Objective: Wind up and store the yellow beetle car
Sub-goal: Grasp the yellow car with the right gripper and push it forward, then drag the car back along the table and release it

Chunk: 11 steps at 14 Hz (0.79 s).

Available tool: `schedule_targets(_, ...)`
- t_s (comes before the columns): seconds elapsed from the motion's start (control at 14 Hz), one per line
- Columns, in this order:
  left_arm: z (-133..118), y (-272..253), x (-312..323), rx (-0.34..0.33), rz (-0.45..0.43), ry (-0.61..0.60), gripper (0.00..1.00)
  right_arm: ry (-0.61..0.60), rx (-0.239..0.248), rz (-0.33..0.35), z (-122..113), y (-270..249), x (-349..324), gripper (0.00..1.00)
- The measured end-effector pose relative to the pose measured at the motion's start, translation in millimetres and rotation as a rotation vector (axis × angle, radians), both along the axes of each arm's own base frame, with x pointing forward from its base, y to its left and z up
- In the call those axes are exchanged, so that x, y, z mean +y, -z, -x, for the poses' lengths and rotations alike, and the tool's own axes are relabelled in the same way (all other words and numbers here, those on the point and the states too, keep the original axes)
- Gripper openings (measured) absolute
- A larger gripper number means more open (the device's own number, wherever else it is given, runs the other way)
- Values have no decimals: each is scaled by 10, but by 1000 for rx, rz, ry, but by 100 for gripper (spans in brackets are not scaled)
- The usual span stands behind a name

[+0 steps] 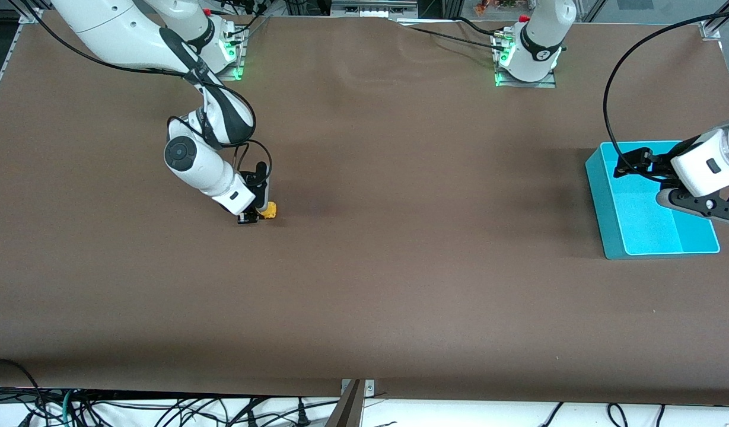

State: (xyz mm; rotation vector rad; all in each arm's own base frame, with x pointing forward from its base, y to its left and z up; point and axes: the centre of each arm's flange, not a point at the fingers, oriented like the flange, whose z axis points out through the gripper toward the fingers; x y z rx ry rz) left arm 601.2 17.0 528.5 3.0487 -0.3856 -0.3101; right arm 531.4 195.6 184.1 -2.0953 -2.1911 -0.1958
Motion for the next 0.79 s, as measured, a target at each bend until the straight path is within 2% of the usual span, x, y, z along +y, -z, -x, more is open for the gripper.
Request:
schedule_targets(0.43,17,-16,-14,11,8,35,100,-56,-6,53,-41,-14,-530,44)
schedule_targets(0.57,17,-21,-27,8,29,135,100,-76,-11,71,-64,-16,-805,44)
schedule_targets(0.79,16,-27,-48,2,76,350,100,-87,-14,98,-121,-21,-1355,44)
